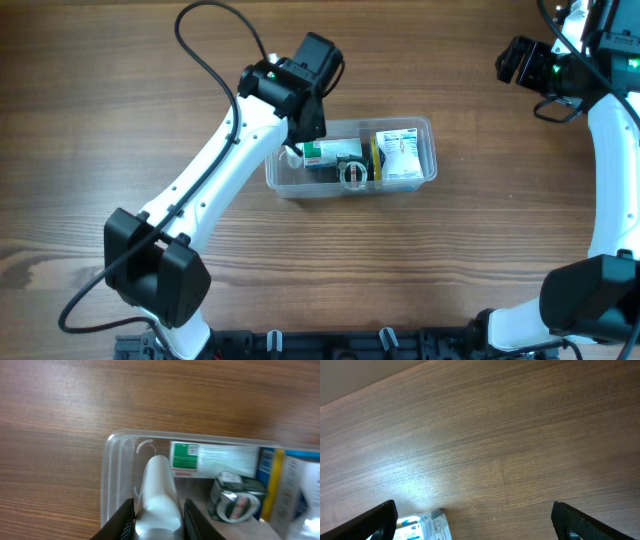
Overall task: Pack container
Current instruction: 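Lower the spray bottle into the container's left end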
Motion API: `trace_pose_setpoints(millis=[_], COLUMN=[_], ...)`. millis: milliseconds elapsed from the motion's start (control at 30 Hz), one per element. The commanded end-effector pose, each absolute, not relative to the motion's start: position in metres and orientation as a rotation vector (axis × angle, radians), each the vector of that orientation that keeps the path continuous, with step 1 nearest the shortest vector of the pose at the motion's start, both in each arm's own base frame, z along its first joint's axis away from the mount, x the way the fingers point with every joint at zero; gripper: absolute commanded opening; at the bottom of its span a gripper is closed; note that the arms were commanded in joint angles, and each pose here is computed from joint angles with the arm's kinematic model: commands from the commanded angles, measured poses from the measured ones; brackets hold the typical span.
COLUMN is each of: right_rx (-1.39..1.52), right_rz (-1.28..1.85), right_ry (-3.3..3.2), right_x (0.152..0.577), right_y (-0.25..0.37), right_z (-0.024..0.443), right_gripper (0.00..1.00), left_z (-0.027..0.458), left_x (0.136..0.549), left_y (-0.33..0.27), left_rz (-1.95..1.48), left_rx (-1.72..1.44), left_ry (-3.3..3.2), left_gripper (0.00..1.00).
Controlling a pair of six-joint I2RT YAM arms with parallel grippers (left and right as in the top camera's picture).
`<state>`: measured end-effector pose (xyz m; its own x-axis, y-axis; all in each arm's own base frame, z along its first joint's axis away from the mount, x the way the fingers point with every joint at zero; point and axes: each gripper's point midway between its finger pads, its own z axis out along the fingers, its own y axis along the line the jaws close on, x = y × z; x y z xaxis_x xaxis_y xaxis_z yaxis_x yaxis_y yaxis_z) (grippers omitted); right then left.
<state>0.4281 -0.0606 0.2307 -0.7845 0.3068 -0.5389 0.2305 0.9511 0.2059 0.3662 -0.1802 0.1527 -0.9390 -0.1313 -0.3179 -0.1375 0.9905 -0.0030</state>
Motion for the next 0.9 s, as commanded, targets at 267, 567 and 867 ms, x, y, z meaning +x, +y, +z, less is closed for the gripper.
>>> trace_pose_setpoints(millis=[267,567,867], right_rx=[0.393,0.393,0.393], right_rz=[0.17,0.17,0.17], right_ry=[2.499,2.499,2.499], right_x=[0.43,0.43,0.43], right_y=[-0.061,-0.061,-0.061], right_z=[0.232,0.232,0.232], right_gripper=[1.0,1.0,1.0], left_z=[0.115,0.099,0.088], left_x=[0.373,0.373,0.379], left_y=[-0.168,-0.167,-0.152], left_rz=[0.051,0.047,0.053], left_rx=[-0.273,-0.278,-0.329], left_ry=[2.783,2.778,2.768], left_gripper=[0.04,0.04,0.04])
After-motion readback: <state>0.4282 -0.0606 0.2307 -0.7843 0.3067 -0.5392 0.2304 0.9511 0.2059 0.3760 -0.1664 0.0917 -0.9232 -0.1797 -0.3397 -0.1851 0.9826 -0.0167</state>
